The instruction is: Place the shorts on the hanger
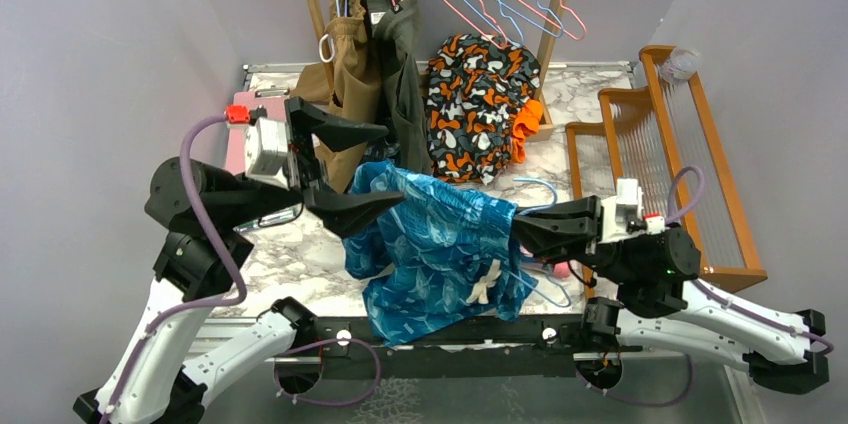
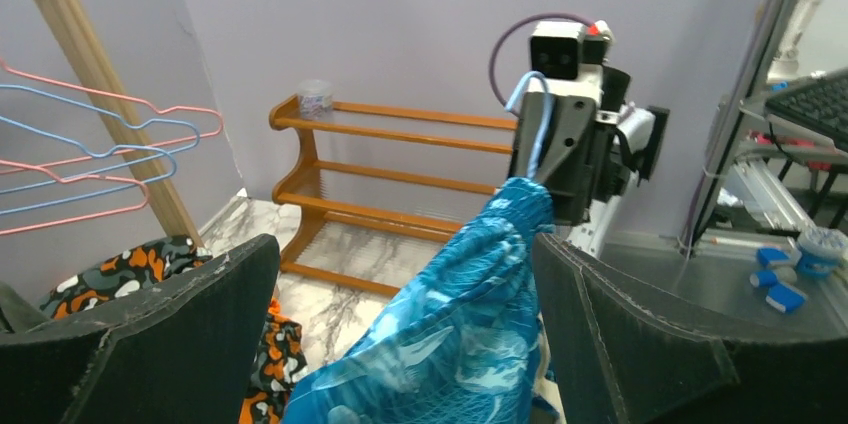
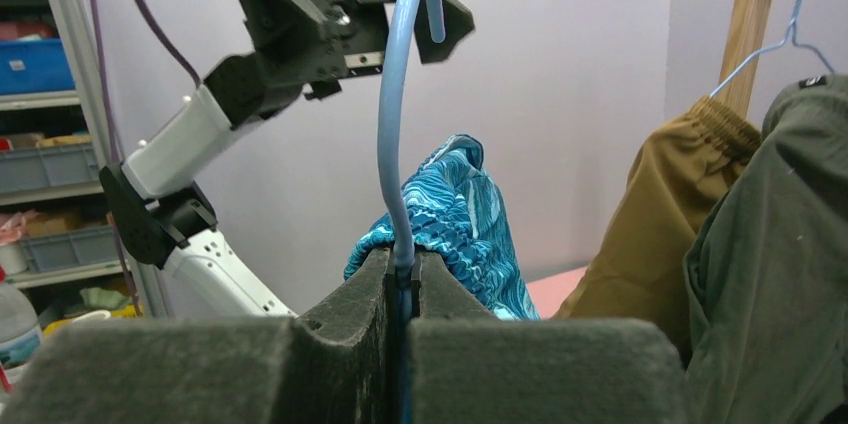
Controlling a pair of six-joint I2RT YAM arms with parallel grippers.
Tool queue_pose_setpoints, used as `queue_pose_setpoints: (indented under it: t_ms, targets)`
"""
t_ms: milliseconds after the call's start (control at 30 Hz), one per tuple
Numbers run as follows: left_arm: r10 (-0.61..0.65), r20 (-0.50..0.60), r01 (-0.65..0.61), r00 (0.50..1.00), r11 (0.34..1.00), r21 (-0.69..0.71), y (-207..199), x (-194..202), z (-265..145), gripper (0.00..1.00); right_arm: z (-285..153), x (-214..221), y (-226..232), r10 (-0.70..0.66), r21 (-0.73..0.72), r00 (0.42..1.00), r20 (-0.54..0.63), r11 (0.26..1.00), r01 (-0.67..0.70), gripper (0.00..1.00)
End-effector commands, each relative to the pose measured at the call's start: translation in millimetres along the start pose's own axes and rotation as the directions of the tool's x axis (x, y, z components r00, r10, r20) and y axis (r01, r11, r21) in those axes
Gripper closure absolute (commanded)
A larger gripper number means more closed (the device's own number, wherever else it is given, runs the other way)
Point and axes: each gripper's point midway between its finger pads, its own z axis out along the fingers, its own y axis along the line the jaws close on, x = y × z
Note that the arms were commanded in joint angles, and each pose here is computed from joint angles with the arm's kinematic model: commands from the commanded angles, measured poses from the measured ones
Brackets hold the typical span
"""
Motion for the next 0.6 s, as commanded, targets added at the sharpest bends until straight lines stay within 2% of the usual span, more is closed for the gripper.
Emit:
queue_pose_setpoints:
  t_ms: [0, 267, 567]
  targets:
    - [0.038, -0.071, -0.034, 0.997, 0.998, 0.058, -17.4, 17.4, -14.2, 0.01, 2.7, 3.0, 1.2, -0.014, -0.013, 1.0, 0.017, 1.0, 0.014, 0.99]
    - [-0.05, -0.197, 0.069, 0.979, 0.993, 0.094, -21.5, 76.5, -20.3, 0.01, 5.7, 45.2, 8.7, 0.005, -0.066, 0.995, -0.095, 0.998, -0.011, 0.99]
    - [-0.084, -0.318, 0.129, 0.944, 0.984, 0.123, -33.1, 113.5, -24.6, 0.01, 13.1, 80.8, 25.8, 0.037, -0.164, 0.983, -0.179, 0.984, -0.067, 0.99]
